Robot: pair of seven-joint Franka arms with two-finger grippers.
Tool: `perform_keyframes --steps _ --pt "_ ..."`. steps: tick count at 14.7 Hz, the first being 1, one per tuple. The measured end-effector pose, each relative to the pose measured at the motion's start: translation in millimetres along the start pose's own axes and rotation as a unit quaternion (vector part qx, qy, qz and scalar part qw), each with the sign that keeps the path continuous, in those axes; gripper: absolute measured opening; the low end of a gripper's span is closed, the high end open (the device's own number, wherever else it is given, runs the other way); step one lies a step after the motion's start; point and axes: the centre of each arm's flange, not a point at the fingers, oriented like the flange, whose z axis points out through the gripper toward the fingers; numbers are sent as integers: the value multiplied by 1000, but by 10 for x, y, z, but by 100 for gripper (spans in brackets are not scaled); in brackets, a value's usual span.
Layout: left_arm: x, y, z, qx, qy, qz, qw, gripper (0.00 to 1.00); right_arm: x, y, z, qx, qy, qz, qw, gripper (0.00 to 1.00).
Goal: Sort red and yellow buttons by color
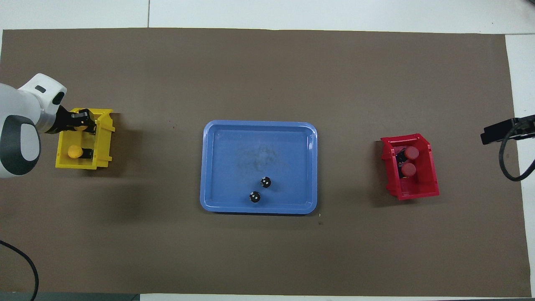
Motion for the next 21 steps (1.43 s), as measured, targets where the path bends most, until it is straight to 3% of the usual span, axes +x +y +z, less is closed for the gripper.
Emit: perform_keyframes --steps 5,6,9,10,12,17,21 --pt "129 0 -474 2 -19 -2 1000 56 18 -67 4 2 0 -7 1000 100" --pt "165 7 -605 2 -17 -1 1000 63 17 -62 2 2 0 -7 1000 100" --pt "209 36 -851 0 -3 1 1000 95 16 -49 1 2 0 -6 1000 100" --pt "192 39 -946 -1 -2 1 1000 100 16 -47 1 2 0 -6 1000 100" --pt "110 31 -1268 -1 -4 6 1000 100 16 -47 1 2 0 -6 1000 100" --pt "-103 46 -2213 -2 -30 102 994 100 15 -45 2 1 0 -6 1000 100" --pt "-255 215 -2518 -3 -44 124 991 100 15 -44 2 1 0 -5 1000 100"
